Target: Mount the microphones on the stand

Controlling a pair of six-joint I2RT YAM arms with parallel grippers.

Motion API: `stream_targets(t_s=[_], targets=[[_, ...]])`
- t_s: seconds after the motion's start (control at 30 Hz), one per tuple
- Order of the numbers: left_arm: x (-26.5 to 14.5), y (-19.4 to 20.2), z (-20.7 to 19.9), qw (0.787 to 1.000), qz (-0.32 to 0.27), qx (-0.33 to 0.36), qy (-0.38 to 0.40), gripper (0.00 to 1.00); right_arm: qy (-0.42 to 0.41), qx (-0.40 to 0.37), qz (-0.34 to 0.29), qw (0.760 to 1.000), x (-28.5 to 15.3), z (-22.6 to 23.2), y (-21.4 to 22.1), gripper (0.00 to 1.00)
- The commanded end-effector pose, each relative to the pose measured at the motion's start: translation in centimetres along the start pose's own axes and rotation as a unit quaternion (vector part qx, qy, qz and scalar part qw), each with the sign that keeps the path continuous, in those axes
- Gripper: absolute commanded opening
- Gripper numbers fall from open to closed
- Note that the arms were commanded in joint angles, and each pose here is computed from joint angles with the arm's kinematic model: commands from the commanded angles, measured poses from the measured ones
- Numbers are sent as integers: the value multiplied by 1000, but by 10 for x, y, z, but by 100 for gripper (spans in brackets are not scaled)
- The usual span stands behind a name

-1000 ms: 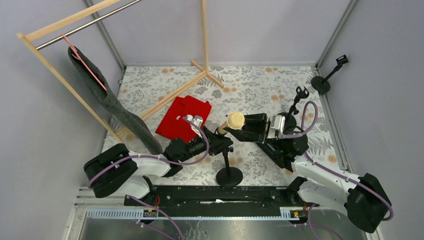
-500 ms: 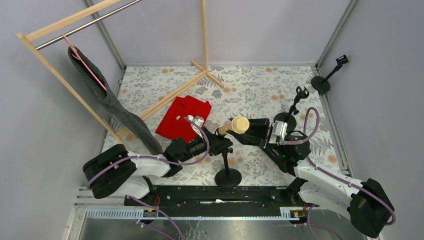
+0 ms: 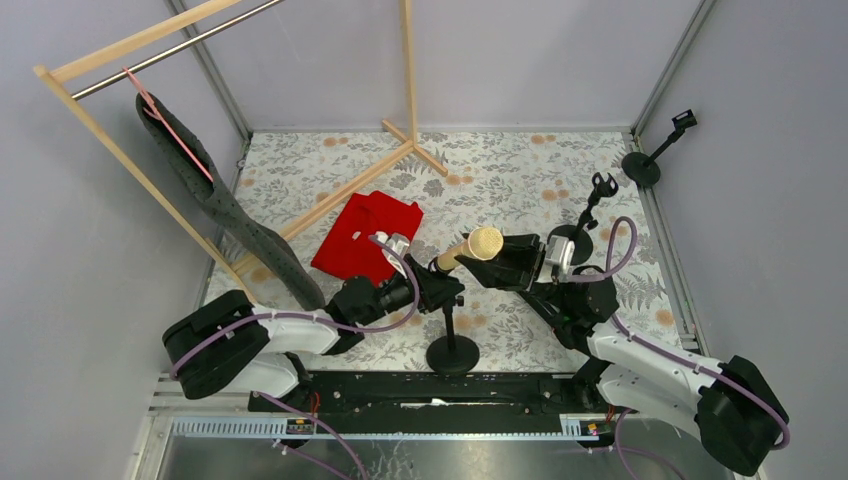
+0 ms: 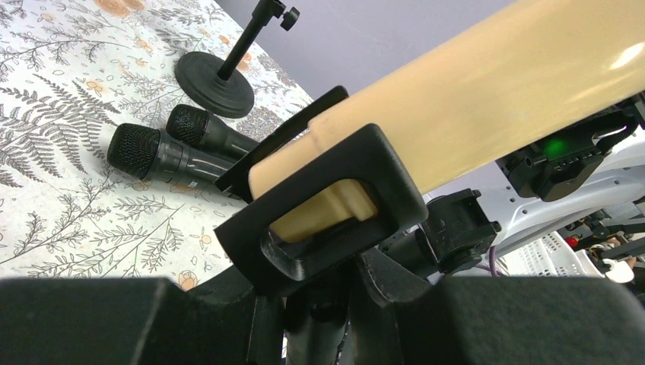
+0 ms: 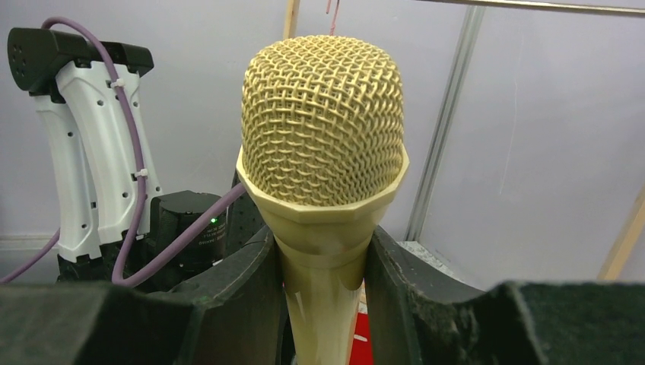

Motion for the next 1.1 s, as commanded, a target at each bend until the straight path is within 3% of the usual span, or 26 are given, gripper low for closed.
stream_targets(t_s=[0.0, 1.07], targets=[[-7, -119, -95, 940, -258, 69, 212, 0, 79, 71, 136, 985, -29, -16, 71, 0], [-7, -163, -143, 901, -319, 87, 280, 0, 100, 97, 168, 976, -53, -18, 123, 0]])
Point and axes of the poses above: each gripper's point midway between its finger pads, its own x axis out along the fingers, its own z axis along the line the jaws close on, y = z × x, the point moved 7 cm from there along -x, back along the fingers, and after that the axes turned 11 degrees about x, right-handed, at the moved point
